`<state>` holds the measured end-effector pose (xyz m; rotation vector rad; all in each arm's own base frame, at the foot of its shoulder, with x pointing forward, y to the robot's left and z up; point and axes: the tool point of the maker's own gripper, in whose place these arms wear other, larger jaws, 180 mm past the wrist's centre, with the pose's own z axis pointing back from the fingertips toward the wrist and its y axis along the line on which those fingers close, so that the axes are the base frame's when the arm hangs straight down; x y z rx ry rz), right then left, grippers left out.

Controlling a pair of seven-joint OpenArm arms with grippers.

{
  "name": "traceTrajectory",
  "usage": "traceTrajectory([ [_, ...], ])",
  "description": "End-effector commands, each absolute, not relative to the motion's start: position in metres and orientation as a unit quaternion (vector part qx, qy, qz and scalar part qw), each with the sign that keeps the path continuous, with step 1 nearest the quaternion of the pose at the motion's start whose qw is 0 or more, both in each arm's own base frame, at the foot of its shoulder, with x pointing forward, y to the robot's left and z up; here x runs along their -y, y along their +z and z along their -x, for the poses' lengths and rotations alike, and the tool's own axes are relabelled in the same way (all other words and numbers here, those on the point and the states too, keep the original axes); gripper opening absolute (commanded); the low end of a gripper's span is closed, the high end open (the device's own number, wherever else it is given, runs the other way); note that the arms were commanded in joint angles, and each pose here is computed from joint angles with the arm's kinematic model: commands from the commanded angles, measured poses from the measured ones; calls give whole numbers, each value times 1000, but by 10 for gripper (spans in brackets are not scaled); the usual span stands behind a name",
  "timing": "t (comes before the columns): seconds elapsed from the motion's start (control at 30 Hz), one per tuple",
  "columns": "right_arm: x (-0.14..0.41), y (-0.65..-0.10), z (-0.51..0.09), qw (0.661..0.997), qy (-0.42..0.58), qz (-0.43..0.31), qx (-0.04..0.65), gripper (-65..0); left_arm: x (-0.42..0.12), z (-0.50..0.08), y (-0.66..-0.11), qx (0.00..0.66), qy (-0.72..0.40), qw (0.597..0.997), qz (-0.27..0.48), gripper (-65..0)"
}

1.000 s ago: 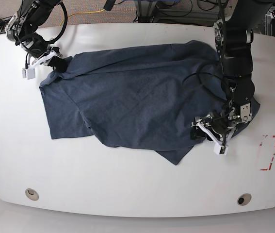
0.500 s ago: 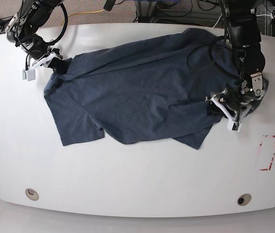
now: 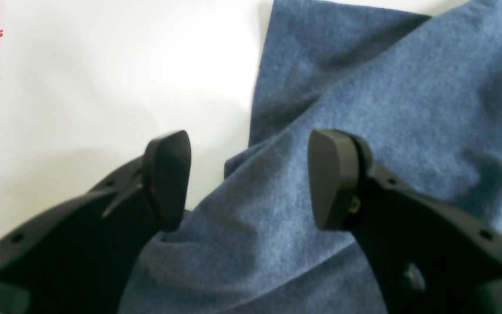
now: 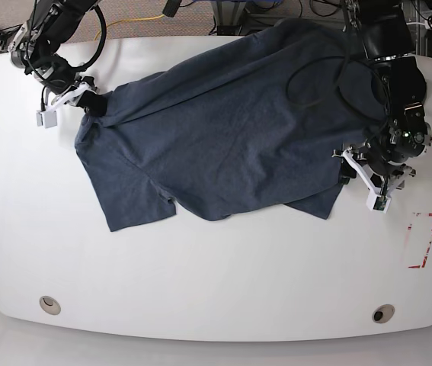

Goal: Fold the T-shirt properly
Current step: 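Drag the grasped corner with the left gripper to spread the shirt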

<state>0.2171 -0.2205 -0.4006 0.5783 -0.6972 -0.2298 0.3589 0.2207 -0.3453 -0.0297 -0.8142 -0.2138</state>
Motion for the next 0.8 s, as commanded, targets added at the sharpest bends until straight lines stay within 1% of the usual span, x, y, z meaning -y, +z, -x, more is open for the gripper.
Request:
traceTrajectory([
  [0.0,223,-389,-228,886,-98,-280,357,-650,-224,-382,-322,429,-99,898,13,-254],
  [0.07,221,-388,-229,886,-96,-281,357,-650,-227,-390,-330,420,-88,903,22,-254],
  [0.27,220,-387,-232,884,-95,-282,361,-650,-229,-421,-342,427,-57,901,55,-254],
  [0.6,223,-385,-234,884,-93,-279,364,-650,-225,-442,-378,408,-11,907,103,-253],
  [0.77,223,-384,-235,883,-92,-279,364,-650,-199,-442,-394,387,-12,912,137,-253],
])
